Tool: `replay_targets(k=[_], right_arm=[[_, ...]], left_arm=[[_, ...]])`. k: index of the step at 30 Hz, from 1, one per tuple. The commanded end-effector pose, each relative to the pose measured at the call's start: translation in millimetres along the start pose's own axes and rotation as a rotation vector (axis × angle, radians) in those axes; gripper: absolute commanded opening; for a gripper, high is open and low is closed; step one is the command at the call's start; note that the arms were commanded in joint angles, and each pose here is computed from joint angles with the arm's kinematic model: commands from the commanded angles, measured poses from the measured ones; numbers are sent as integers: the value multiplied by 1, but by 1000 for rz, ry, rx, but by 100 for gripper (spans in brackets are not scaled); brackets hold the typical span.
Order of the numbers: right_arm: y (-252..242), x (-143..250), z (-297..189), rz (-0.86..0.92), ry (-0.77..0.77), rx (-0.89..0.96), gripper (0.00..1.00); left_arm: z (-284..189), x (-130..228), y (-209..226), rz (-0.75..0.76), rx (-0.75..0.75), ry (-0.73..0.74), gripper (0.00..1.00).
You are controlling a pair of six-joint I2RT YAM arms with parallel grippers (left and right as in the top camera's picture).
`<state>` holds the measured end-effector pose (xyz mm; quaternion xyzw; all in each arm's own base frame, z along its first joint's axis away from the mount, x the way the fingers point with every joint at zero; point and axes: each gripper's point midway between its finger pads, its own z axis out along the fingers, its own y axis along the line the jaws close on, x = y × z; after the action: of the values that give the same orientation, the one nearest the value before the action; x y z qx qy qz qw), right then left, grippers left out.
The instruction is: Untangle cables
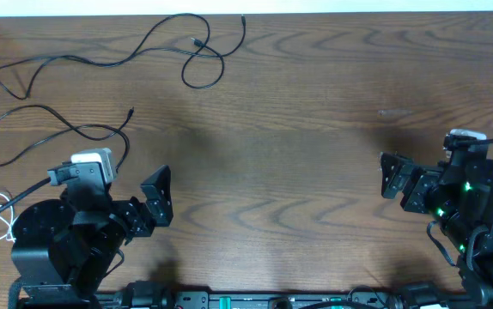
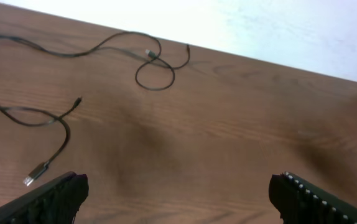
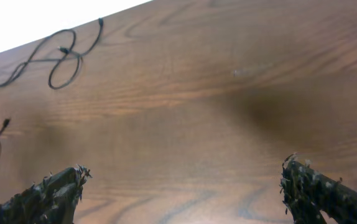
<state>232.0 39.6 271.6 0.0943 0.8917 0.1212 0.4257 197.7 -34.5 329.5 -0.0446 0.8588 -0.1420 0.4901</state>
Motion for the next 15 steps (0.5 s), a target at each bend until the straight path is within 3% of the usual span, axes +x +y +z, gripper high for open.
replay_targets(k=[1,15], right_arm=[[-7,8,0,5,28,31,99],[-22,47,-5,5,187,93,99]], left_arm=[[-1,3,2,11,-15,15,98],[-1,4,3,10,-16,19,99]])
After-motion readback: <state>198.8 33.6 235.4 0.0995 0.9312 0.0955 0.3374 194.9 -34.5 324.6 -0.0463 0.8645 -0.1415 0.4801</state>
